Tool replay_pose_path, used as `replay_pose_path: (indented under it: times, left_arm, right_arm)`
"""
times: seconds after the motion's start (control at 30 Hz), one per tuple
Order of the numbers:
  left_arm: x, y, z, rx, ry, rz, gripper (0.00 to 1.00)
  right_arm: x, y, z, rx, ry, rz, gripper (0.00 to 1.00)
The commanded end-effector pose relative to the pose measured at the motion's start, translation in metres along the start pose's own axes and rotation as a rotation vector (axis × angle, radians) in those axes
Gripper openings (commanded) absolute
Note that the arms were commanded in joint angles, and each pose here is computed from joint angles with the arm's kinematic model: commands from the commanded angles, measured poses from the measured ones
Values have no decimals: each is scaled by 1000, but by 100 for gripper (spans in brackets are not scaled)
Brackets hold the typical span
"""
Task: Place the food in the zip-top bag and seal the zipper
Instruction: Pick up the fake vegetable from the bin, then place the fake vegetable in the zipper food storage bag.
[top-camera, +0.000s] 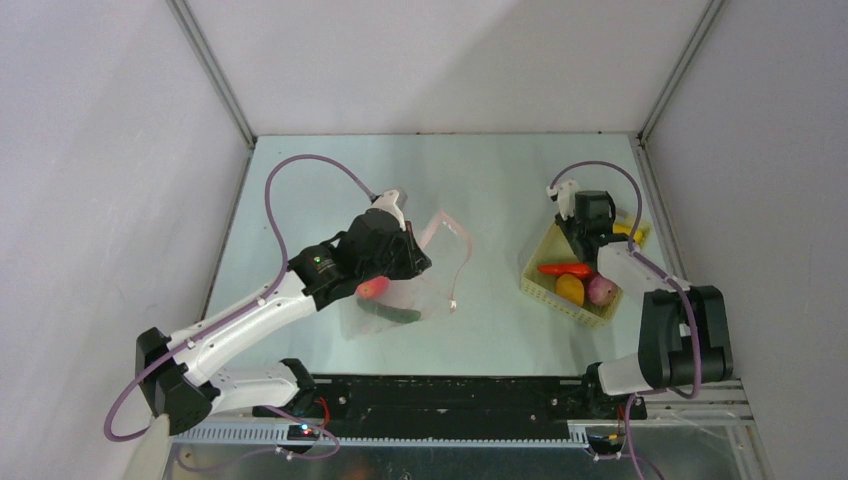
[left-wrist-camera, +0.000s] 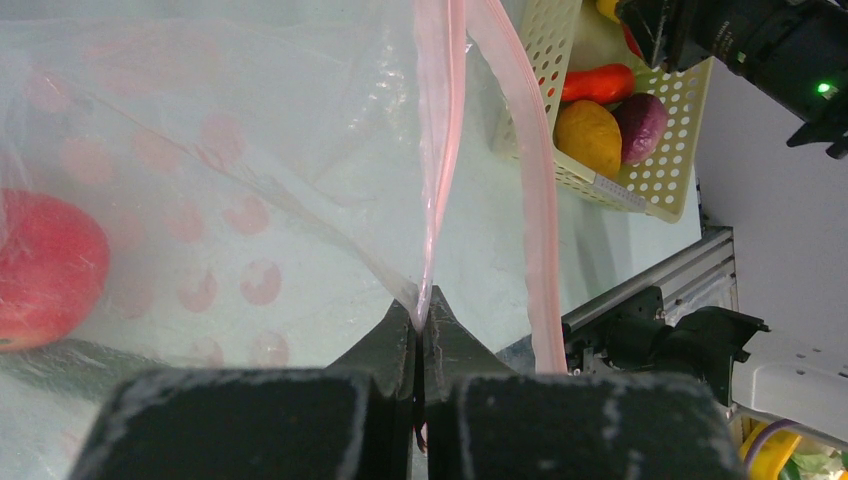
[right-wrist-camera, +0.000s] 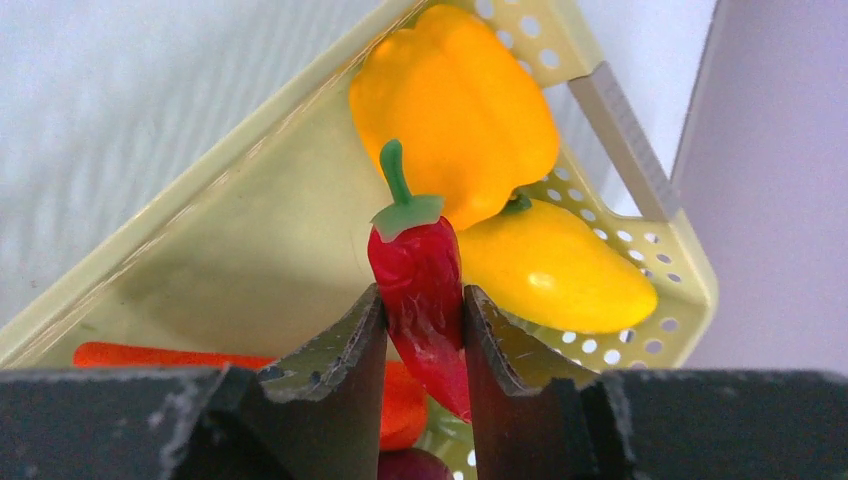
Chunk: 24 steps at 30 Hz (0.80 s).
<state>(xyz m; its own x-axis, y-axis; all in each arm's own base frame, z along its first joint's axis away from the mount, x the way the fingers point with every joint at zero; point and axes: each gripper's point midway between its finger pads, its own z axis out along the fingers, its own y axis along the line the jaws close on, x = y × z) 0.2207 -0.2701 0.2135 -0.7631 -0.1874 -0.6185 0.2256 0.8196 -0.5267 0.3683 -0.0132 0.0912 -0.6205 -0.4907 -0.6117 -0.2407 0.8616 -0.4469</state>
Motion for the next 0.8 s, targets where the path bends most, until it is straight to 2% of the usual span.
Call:
replay_pose_path:
  times: [0.0, 0.17, 0.33, 0.4, 0.47, 0.6, 0.73, 0.77]
  left_arm:
    - [-15, -12, -11, 53, -51, -10, 0]
    - [-14, -11, -10, 50, -50, -12, 0]
    - [-15, -14, -11, 57, -45, -17, 0]
    - [-16, -15, -12, 62, -48, -18, 0]
    - [-18, -18, -13, 69, -50, -20, 0]
    - [-18, -20, -15, 81, -47, -27, 0]
    - [-15, -22, -16, 96, -36, -32, 0]
    - [-14, -23, -16, 104, -35, -33, 0]
  right_arm:
    - [-13, -17, -28, 83, -43, 63, 20]
    - [-42, -40, -62, 172, -188, 245, 18]
    - [-88, -49, -124, 124, -459, 450, 17]
    - [-109, -40, -151, 24, -589, 577, 19]
    - [-134, -23, -181, -127, -744, 617, 20]
    - [-174, 30, -252, -501, -1018, 612, 16]
    - [-200, 81, -319, -787, -1205, 548, 14]
    - [-204, 101, -332, -865, -1219, 526, 14]
